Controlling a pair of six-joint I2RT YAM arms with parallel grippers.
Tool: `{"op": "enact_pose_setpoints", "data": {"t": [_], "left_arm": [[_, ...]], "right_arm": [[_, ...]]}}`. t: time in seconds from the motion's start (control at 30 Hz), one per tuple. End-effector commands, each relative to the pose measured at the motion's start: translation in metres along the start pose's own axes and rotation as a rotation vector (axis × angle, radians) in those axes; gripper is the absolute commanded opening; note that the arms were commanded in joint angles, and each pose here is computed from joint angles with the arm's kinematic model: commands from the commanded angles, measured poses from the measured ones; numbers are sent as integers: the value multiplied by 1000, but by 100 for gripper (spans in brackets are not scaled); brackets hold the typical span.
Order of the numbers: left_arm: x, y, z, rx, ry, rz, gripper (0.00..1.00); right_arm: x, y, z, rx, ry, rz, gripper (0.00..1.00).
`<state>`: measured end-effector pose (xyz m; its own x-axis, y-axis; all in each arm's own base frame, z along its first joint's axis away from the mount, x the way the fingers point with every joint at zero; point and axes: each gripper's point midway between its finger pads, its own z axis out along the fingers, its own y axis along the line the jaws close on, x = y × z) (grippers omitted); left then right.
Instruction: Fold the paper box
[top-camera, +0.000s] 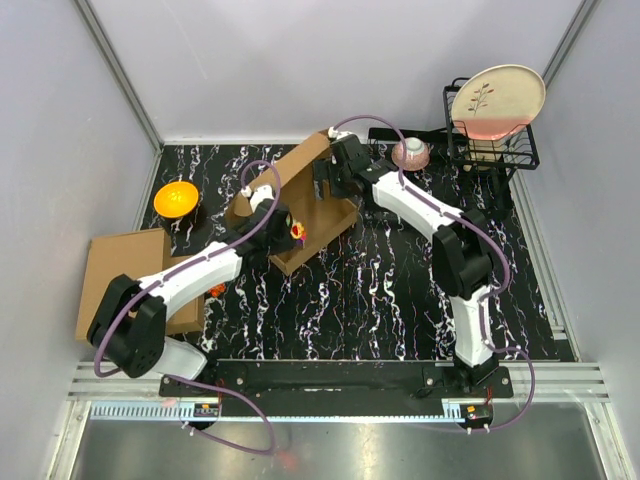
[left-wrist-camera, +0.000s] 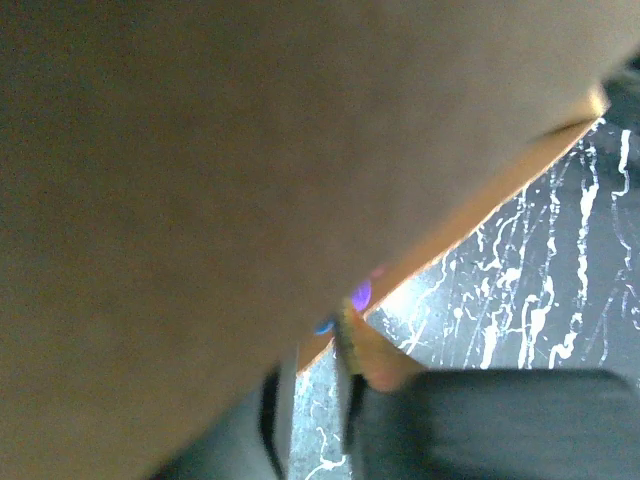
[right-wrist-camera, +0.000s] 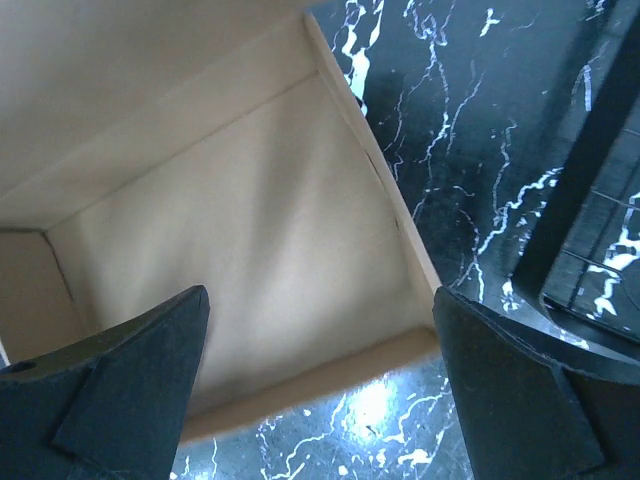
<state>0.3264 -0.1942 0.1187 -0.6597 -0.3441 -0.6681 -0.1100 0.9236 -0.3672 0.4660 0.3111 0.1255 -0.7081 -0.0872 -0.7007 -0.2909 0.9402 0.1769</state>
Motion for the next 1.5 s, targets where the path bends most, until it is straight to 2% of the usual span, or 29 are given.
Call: {"op": "enact_pose_setpoints", "data": {"t": [0.0,0.03,0.07,0.17,0.43,0.5,0.53,0.67,0.77,0.8,0.87,0.9,0.93,1.03,1.13,1.17,1.2,1.27,1.3,1.4,1.47], "left_arm": [[-26,-19,5,34,-68,-23,31],[-30,-20,2,41,-82,-26,41],[-32,-20,1,42,-90,-25,45],[-39,-19,-2,29,-110,-2,51],[-19,-3,4,-17,-60,19,48],[-17,-4,-2,2,-49,29,45],[-24,-9,-14,32,-69,19,45],[-40,-15,-61,115,-105,36,45],[-65,-9,-106,145,-212,34,46],[-77,-6,-125,162,-275,19,48],[-89,8,-134,124,-361,14,52],[-97,11,-142,123,-408,-7,60],[-98,15,-141,102,-420,-17,76],[-99,32,-133,3,-432,-38,90],[-94,47,-125,-71,-434,-49,95],[-87,55,-118,-99,-430,-44,99],[-89,54,-118,-86,-453,-56,99],[-83,62,-110,-93,-459,-70,99],[-90,58,-109,-68,-488,-91,99],[-105,69,-99,-109,-526,-155,99],[-129,80,-102,-156,-557,-241,99]], "right_arm": [[-41,-2,-41,6,-138,14,100],[-43,-2,-44,9,-150,13,100],[-42,-4,-46,13,-152,11,99],[-41,-9,-55,30,-163,-3,100],[3,-22,-49,41,-123,20,100],[-4,-20,-69,23,-169,46,99],[5,-22,-72,23,-165,52,100],[-13,-23,-116,6,-252,59,100],[-24,-28,-132,25,-293,28,100],[-29,-30,-134,42,-306,14,100],[-29,-31,-128,49,-303,7,100],[-34,-27,-127,32,-306,17,100],[-32,-28,-117,25,-290,33,100],[-41,-31,-107,-57,-284,149,100],[-50,-35,-100,-126,-287,242,100],[-56,-51,-99,-124,-293,290,100],[-60,-45,-98,-197,-296,316,100],[-68,-59,-93,-237,-304,426,100],[-77,-54,-95,-295,-319,448,100],[-84,-55,-79,-307,-307,467,100],[-84,-60,-74,-283,-312,474,100]]}}
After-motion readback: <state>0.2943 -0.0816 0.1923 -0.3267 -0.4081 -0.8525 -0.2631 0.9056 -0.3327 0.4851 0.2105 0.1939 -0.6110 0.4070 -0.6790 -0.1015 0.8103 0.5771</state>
